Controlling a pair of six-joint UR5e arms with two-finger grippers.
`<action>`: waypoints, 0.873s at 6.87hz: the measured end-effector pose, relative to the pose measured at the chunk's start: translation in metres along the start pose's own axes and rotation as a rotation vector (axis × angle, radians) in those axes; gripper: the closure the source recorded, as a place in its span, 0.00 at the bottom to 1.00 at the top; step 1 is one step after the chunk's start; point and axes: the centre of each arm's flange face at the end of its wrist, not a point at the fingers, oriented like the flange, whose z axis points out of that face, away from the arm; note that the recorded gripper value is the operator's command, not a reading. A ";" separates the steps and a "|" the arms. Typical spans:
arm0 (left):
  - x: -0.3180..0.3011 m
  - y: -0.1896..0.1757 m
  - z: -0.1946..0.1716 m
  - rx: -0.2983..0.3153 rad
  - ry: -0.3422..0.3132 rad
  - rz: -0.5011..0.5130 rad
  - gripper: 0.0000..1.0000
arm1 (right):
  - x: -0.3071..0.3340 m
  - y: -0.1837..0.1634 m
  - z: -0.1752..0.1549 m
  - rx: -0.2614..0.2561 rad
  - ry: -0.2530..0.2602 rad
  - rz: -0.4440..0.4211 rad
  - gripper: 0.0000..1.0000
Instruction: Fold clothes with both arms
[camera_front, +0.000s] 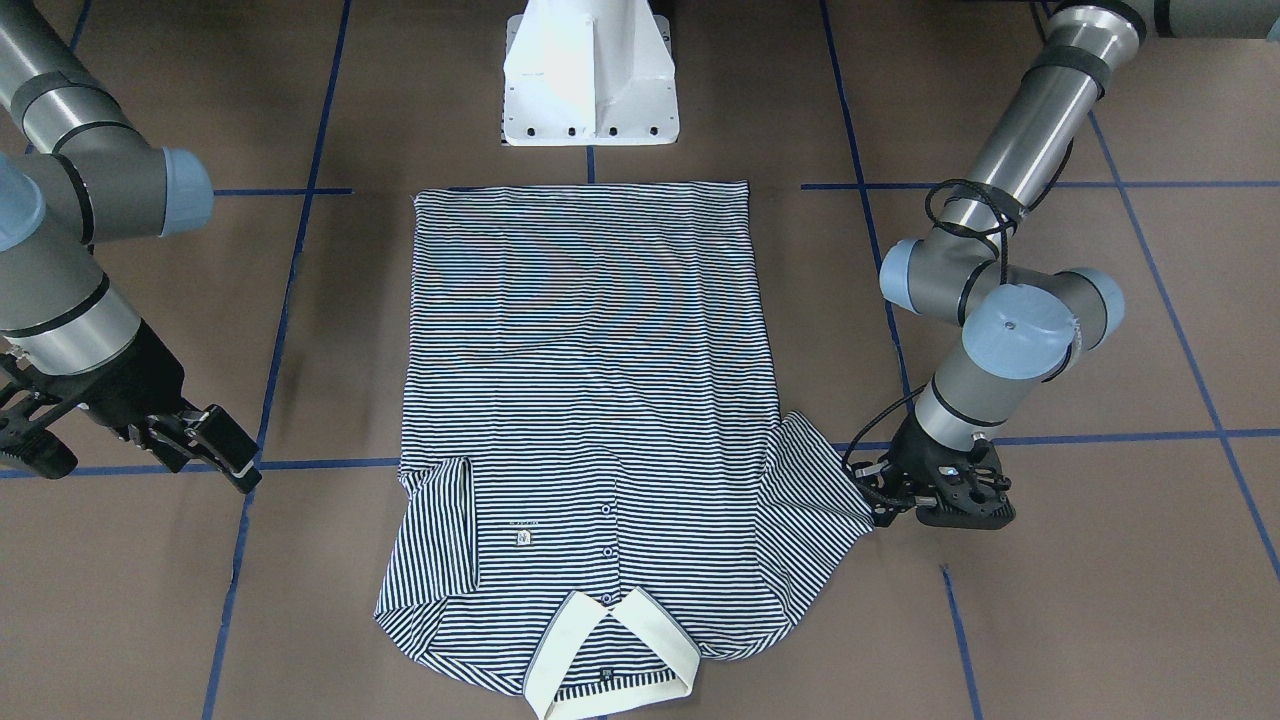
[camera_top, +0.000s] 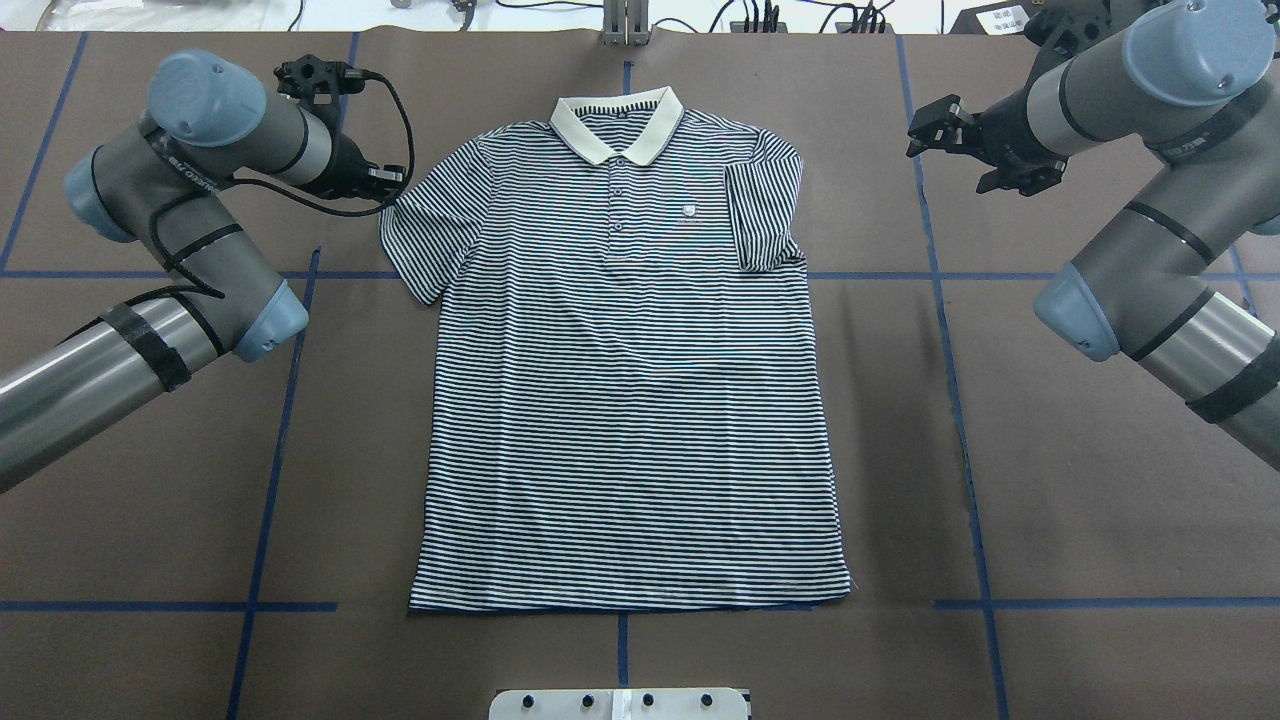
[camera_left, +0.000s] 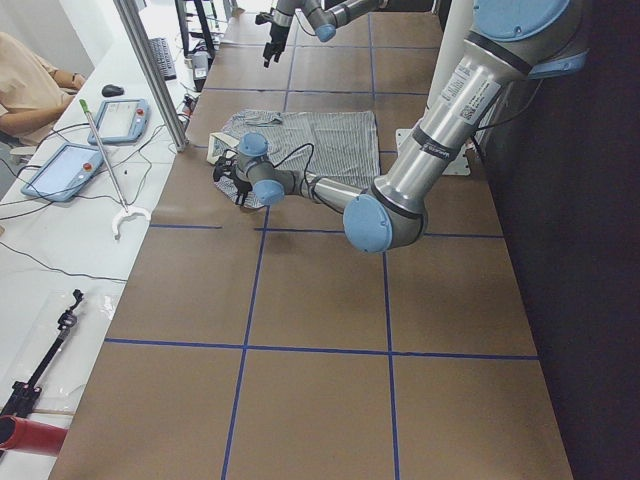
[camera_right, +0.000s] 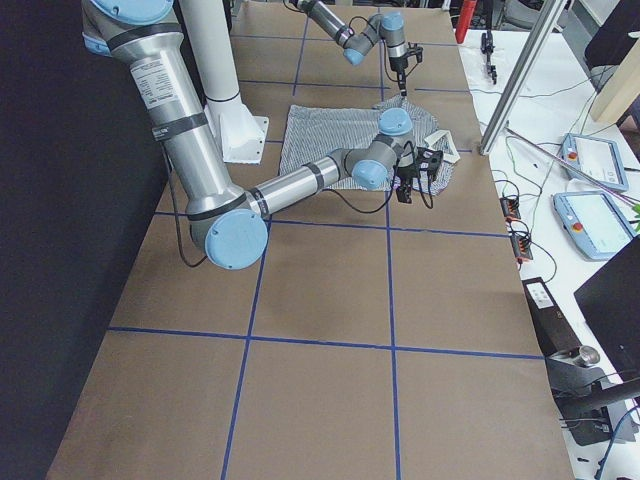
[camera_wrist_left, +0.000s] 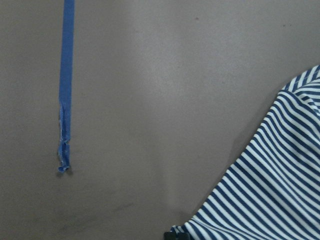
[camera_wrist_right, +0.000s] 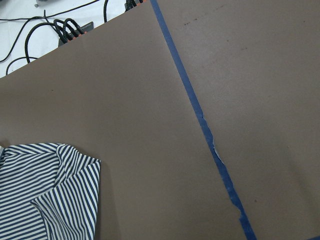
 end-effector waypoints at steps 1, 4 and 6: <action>0.025 -0.002 -0.016 -0.006 0.038 -0.006 1.00 | 0.000 -0.001 0.000 0.000 0.001 -0.002 0.00; 0.104 0.001 0.005 -0.011 0.049 -0.054 1.00 | 0.005 -0.005 0.004 0.002 0.014 -0.022 0.00; 0.132 -0.018 0.027 0.014 0.012 -0.061 1.00 | 0.006 -0.006 0.004 0.002 0.015 -0.025 0.00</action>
